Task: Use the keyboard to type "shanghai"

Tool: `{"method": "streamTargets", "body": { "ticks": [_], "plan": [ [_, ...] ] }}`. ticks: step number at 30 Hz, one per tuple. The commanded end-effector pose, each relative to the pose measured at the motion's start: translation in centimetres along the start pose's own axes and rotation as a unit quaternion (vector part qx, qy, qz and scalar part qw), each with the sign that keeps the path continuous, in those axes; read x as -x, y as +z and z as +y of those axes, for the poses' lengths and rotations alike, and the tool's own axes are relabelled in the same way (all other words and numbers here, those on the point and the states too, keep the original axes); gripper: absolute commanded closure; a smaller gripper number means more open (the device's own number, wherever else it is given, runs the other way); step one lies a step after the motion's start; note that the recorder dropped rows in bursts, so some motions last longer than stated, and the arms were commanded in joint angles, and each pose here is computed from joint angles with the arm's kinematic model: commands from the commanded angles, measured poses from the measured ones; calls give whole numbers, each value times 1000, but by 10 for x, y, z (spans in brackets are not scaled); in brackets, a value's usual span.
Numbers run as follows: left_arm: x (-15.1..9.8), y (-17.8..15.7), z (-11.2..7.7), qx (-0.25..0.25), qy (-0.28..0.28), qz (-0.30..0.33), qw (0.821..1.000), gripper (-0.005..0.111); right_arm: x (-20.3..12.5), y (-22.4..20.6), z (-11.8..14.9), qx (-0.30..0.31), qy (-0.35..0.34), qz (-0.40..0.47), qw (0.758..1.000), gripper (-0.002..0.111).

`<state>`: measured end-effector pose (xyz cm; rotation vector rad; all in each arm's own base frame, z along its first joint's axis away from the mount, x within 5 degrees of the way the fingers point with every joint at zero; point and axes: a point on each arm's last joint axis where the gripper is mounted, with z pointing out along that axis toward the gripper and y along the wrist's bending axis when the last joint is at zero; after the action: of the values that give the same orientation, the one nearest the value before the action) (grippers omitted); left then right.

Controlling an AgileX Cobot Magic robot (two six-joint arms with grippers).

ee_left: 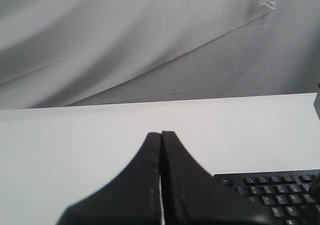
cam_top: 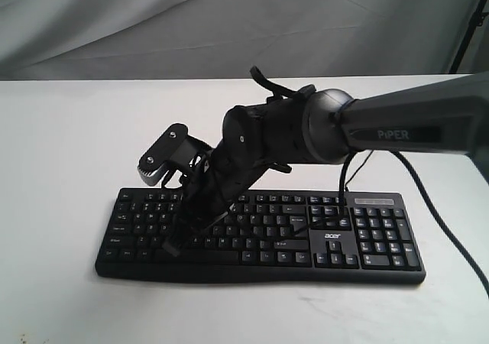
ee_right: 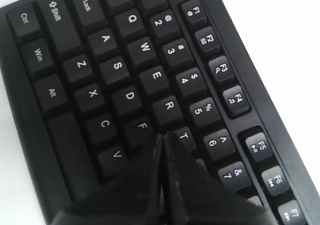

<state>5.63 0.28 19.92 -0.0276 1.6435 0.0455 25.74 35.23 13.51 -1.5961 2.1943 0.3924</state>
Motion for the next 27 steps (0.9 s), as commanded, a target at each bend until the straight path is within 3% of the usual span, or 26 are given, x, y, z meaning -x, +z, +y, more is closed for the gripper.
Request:
{"method": "streamTargets", "body": {
  "ticks": [1, 22, 27],
  "plan": [
    [0, 0, 0, -3, -1, -3, 1000, 107, 1, 1, 1, 5, -9, -2, 1000, 108],
    [0, 0, 0, -3, -1, -3, 1000, 107, -6, 17, 1, 13, -4, 13, 1000, 108],
    [0, 0, 0, -3, -1, -3, 1000, 107, 1, 1, 2, 10, -10, 0, 1000, 108]
  ]
}}
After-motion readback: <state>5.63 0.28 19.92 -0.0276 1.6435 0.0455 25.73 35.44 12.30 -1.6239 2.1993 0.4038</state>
